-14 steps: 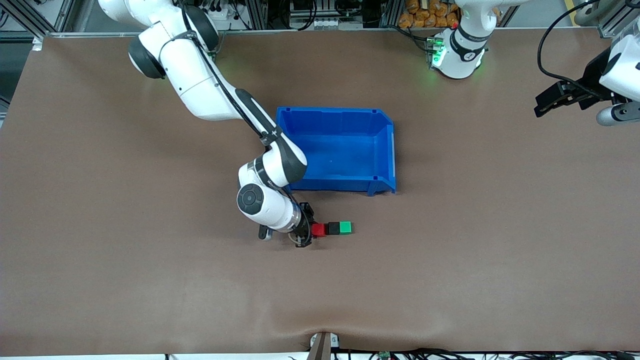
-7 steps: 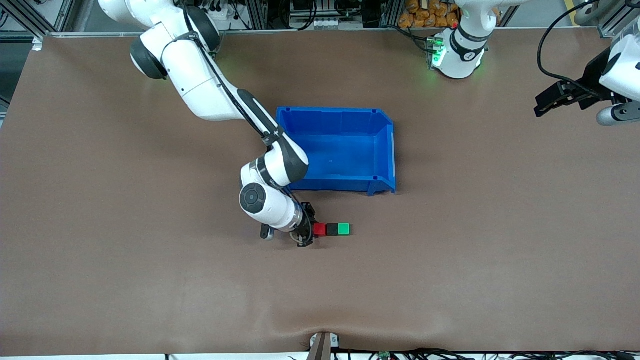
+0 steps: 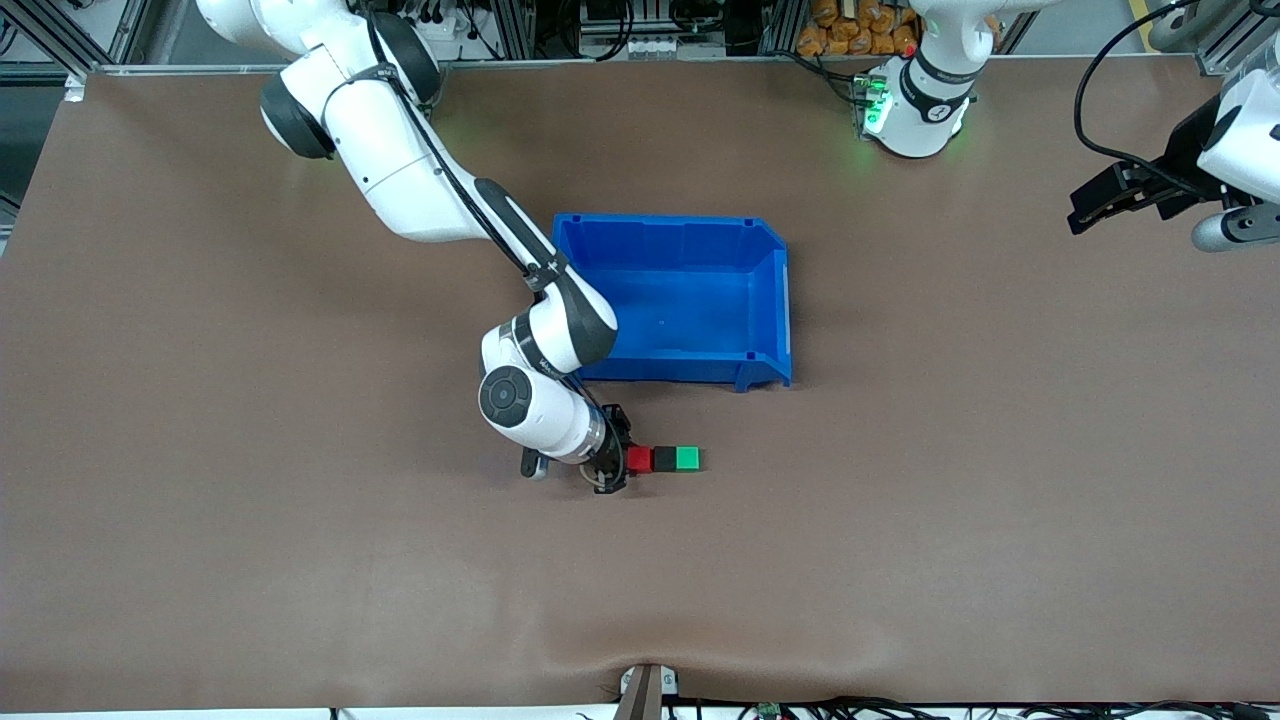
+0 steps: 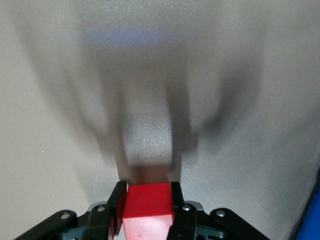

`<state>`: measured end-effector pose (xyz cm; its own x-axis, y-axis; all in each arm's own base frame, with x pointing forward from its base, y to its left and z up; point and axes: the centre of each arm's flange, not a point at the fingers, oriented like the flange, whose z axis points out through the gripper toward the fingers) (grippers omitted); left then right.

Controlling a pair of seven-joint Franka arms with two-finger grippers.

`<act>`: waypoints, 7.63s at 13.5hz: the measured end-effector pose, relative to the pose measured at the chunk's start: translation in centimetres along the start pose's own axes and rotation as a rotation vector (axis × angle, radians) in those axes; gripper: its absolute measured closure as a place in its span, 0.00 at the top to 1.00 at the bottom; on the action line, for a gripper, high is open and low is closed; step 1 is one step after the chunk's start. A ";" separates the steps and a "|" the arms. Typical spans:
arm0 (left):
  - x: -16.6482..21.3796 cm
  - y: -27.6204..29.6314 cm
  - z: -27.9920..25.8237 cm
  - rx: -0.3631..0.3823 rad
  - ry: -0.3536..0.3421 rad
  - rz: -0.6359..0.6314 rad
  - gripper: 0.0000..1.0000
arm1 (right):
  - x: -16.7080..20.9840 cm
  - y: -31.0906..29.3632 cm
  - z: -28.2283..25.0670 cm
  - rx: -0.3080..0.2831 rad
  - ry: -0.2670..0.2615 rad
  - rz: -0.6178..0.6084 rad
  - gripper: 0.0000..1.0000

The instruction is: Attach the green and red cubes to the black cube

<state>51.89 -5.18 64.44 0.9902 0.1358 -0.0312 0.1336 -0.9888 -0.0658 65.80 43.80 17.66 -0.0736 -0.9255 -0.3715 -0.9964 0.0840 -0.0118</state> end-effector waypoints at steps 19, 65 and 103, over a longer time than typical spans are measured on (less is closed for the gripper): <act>0.0 0.0 0.1 0.000 0.000 0.000 1.00 | -0.7 0.2 -0.4 -0.026 0.010 -0.007 1.00; -0.8 0.7 -2.6 -0.005 0.033 0.015 1.00 | 5.1 -6.6 -12.0 -0.010 0.074 -0.150 1.00; -1.2 0.4 -2.7 -0.030 0.004 0.083 1.00 | 17.1 -7.2 -32.2 -0.359 0.037 -0.540 1.00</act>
<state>50.82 -5.87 67.15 0.9981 0.0532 -0.0313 0.0522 -0.9981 -0.0334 70.32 15.49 41.26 0.4468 -0.8156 -0.3676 -0.8451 -0.5196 0.1257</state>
